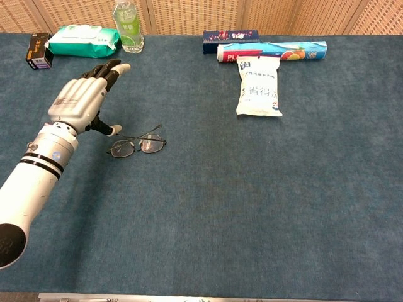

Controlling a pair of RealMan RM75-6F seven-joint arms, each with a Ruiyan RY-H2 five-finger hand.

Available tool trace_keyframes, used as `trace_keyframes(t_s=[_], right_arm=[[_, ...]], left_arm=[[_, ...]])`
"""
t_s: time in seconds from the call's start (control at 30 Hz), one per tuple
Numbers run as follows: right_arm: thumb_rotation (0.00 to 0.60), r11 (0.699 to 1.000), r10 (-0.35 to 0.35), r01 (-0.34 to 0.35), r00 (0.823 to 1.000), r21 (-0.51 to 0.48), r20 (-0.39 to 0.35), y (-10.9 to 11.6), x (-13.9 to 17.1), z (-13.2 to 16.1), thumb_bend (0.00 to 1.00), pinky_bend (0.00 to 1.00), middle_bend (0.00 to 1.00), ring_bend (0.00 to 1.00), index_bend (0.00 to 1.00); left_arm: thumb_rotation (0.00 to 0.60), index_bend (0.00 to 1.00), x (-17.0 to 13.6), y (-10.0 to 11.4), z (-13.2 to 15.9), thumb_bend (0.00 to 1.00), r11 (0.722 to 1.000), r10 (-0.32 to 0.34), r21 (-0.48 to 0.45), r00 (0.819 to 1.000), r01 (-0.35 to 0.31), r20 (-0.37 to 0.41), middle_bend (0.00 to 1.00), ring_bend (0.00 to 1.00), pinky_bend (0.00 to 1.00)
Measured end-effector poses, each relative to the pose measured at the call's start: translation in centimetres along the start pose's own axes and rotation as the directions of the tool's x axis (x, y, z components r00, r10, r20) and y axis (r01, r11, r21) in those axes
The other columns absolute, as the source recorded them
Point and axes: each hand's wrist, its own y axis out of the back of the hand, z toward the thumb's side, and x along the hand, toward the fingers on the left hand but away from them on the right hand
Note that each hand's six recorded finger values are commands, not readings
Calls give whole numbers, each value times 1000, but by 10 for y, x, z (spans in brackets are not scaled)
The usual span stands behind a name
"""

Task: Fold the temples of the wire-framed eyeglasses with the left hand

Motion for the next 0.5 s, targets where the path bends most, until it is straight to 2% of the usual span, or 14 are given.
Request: trace_keyframes(t_s=[0.5], right_arm=[[600,1000,0,0,1000,0,-1,0,1,0,470,414,373,231,471]], left_arm=[[600,0,0,-19,-15,164,998,-32,-49,999,30,-37,0,0,101]])
